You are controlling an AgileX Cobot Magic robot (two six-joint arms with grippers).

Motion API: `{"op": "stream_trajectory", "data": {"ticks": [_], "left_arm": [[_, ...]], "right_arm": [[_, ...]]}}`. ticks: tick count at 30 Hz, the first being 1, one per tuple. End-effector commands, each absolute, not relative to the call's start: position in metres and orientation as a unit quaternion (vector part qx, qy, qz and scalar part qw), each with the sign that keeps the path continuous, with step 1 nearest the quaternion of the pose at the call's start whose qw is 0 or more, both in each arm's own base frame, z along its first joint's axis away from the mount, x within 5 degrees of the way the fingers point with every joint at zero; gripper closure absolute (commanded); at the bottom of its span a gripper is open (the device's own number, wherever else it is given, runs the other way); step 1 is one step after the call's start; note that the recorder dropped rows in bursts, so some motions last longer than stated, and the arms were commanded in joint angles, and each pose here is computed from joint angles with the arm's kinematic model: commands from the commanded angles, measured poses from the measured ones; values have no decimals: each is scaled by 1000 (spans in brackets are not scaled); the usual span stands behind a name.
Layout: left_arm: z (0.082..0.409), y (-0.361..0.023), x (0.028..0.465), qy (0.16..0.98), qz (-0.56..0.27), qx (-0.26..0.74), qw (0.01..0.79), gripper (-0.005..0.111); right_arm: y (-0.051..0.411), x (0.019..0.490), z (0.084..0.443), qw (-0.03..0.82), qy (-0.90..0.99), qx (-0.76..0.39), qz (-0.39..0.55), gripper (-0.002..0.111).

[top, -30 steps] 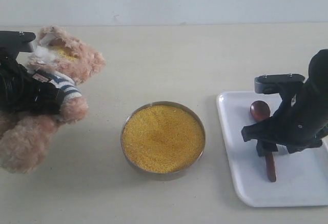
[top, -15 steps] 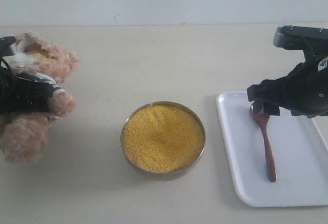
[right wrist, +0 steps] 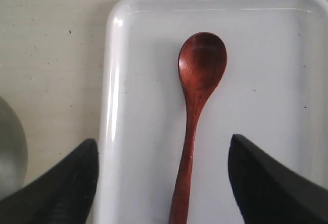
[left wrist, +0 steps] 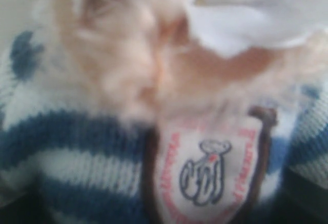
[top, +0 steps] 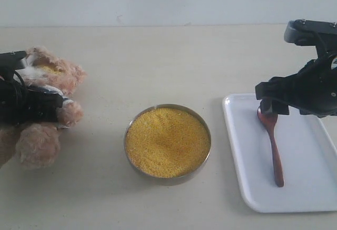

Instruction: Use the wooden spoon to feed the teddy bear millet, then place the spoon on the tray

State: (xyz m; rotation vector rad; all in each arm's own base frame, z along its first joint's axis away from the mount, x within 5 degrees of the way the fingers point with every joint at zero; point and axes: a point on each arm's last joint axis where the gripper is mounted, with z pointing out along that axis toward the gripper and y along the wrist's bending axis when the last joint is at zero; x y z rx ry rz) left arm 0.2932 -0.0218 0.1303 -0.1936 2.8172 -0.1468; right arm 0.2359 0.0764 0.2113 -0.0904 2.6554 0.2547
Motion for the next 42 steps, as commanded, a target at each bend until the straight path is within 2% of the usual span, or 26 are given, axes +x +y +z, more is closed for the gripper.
{"op": "stream_trajectory", "data": {"ticks": [1,6,10,13,17,28,30,32,35,37,40,41,42], "left_arm": [[130,-21,298,980,-56,-83,169,87],[134,-21,297,980,-56,-76,175,48],[144,-21,297,977,-58,-75,193,26],[152,-21,298,974,-60,-74,203,17],[162,-21,296,973,-61,-70,213,11],[189,-21,287,968,-60,-56,238,11],[199,-21,285,964,-62,-59,254,13],[208,-20,282,959,-64,-58,269,20],[223,-20,277,952,-61,-51,296,44],[232,-19,273,948,-61,-48,310,67],[248,-16,267,938,-62,-51,339,103],[254,-16,265,932,-62,-50,352,102],[259,-15,263,928,-62,-52,365,102]], "right_arm": [[76,235,214,242,965,-38,93,42],[76,236,214,244,964,-38,94,42],[76,236,214,247,964,-38,94,42],[76,237,215,250,963,-37,95,42],[76,237,215,250,963,-37,95,42],[76,237,215,250,963,-37,95,42],[76,237,215,249,963,-37,95,42],[76,237,215,249,963,-37,95,42],[77,237,215,247,963,-28,103,44],[77,237,215,248,963,-28,103,56],[77,237,215,248,963,-28,103,94],[77,237,215,248,963,-28,103,109],[77,237,215,248,963,-26,104,107]]}}
